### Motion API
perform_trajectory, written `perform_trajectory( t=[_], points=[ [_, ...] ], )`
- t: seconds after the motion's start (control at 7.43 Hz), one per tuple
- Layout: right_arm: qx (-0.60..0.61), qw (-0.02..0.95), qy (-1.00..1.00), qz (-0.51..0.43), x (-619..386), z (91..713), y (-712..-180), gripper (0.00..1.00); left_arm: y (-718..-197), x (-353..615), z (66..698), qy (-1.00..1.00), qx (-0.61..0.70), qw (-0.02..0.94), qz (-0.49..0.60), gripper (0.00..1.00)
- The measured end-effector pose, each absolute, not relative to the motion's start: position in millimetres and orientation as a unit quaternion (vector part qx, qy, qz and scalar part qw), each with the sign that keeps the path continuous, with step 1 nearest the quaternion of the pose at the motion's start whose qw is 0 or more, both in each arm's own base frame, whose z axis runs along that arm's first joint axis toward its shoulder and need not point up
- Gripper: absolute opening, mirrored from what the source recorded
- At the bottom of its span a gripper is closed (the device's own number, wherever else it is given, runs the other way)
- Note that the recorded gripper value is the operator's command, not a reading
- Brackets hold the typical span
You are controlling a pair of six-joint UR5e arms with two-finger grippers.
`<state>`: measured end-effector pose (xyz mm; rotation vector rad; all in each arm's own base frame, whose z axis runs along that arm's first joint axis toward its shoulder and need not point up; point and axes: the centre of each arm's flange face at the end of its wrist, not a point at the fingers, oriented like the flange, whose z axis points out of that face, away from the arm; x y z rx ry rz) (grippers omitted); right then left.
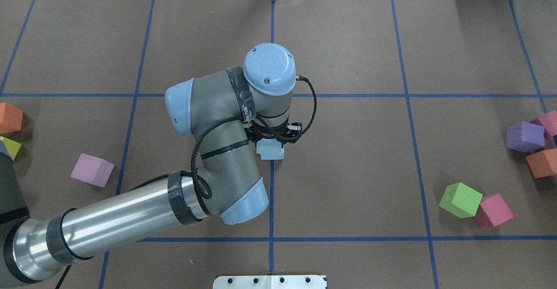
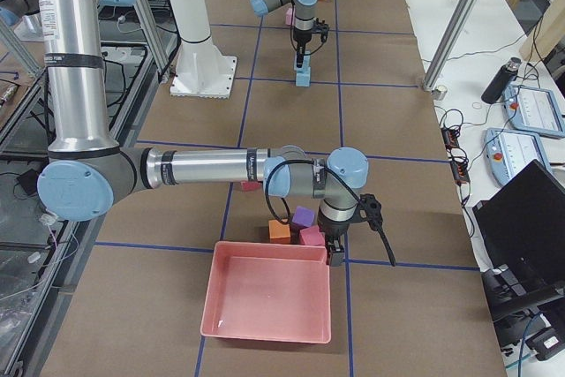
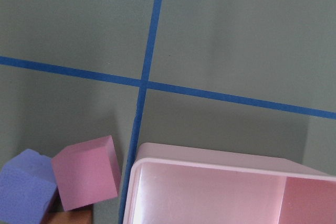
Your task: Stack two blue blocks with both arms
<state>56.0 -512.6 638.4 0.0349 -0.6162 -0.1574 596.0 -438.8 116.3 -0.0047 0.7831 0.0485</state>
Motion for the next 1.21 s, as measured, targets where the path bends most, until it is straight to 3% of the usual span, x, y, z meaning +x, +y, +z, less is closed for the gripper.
perform_trajectory(
  t=[0.81, 0.94, 1.08, 1.21],
  points=[
    [0.017, 0.95, -0.303, -0.078, 56, 638, -513, 1.0, -443, 607, 124, 0.39, 0.0, 0.921, 0.017, 0.66],
    [0.018, 0.95, -0.303, -0.078, 56, 638, -513, 1.0, -444, 607, 125, 0.389, 0.0, 0.921, 0.018, 0.78],
    [0.018, 0.95, -0.303, -0.078, 56, 638, -513, 1.0, -444, 607, 126, 0.389, 0.0, 0.921, 0.018, 0.98],
    [0.018, 0.95, -0.303, -0.078, 56, 638, -513, 1.0, -444, 607, 127, 0.388, 0.001, 0.921, 0.018, 0.98]
  ],
)
